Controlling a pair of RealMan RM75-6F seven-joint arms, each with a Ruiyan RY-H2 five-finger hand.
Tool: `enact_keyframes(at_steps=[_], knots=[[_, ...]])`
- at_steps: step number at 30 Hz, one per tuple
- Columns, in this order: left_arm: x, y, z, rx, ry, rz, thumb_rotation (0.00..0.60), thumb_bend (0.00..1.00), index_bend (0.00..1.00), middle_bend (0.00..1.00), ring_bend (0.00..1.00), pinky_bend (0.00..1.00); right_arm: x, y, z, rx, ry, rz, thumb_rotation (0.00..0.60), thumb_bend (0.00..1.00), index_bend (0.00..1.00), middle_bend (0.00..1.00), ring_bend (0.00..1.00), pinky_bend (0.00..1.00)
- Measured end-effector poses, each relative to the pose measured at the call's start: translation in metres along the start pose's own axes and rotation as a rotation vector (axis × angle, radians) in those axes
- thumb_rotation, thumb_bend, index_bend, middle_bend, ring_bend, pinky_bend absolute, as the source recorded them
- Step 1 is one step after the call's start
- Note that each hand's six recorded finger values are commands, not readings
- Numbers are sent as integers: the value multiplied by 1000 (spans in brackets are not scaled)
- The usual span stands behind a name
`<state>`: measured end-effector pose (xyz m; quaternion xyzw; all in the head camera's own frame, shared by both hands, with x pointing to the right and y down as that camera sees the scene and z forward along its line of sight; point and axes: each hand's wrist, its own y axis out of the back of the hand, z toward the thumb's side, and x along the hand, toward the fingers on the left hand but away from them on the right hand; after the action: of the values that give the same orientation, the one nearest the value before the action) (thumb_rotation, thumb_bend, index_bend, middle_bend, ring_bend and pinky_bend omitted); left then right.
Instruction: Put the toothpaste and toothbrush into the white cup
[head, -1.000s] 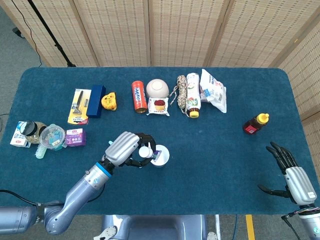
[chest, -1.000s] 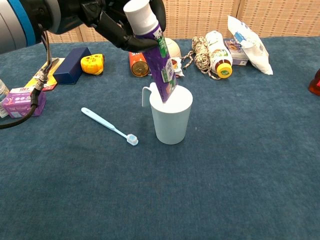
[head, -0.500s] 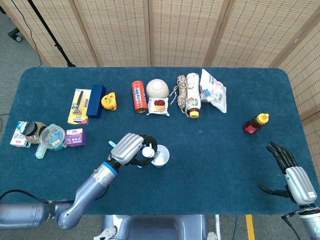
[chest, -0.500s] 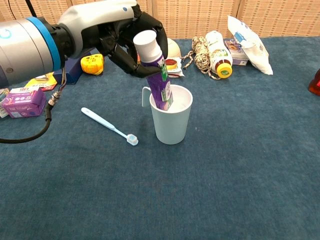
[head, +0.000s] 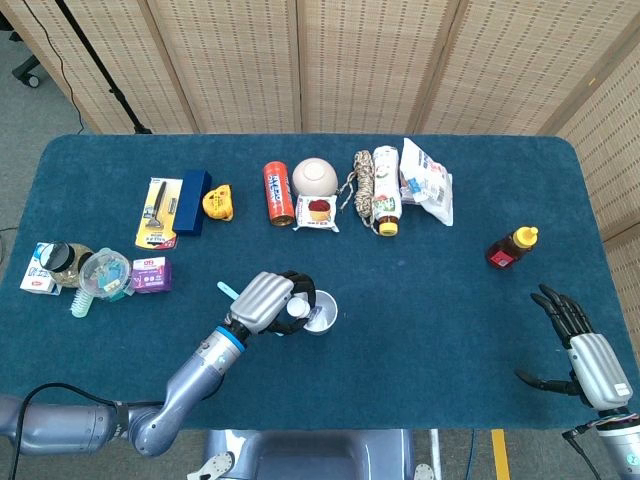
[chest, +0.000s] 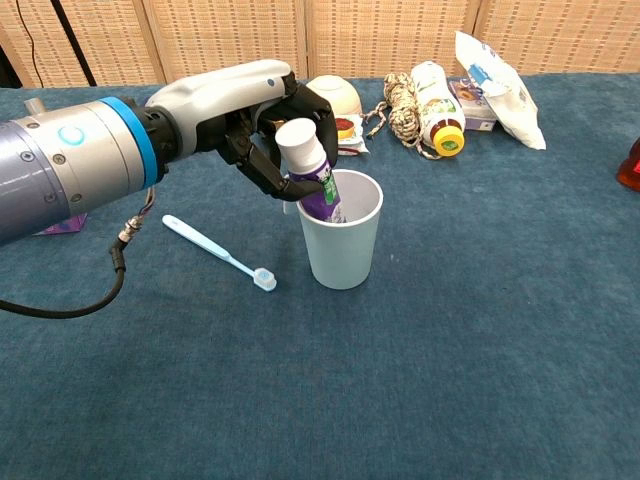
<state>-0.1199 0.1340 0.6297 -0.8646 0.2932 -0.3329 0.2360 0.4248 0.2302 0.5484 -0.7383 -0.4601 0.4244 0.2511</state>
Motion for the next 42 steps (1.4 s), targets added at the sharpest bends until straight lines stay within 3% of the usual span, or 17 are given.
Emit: enact_keyframes(at_steps=[9, 17, 19, 23, 27, 29, 35, 42], knots=[[-3, 0, -1, -16, -1, -18, 600, 385, 253, 153, 194, 440, 0, 0, 1, -2, 2, 0, 600, 0, 0, 0, 0, 0], [-8, 7, 1, -32, -19, -8, 600, 374, 170, 79, 140, 407, 0, 0, 1, 0, 3, 1, 600, 0, 0, 0, 0, 0], [-11, 11, 1, -36, -27, -3, 600, 369, 136, 34, 89, 344, 0, 0, 1, 0, 3, 1, 600, 0, 0, 0, 0, 0], [-18, 26, -4, -12, -41, 15, 600, 355, 52, 0, 0, 57, 1, 1, 1, -1, 3, -2, 600, 0, 0, 0, 0, 0], [-28, 43, -16, 49, -47, 39, 600, 307, 11, 0, 0, 0, 1, 0, 1, 0, 4, -2, 600, 0, 0, 0, 0, 0], [-36, 51, -27, 105, -37, 37, 600, 277, 11, 0, 0, 0, 1, 0, 2, 1, 5, 1, 600, 0, 0, 0, 0, 0], [-59, 54, -81, 342, 63, -50, 600, 266, 160, 0, 0, 0, 1, -4, 6, 7, 16, 10, 600, 0, 0, 0, 0, 0], [-66, 37, -129, 439, 159, -122, 600, 269, 233, 0, 0, 0, 1, -6, 7, 8, 14, 12, 600, 0, 0, 0, 0, 0]])
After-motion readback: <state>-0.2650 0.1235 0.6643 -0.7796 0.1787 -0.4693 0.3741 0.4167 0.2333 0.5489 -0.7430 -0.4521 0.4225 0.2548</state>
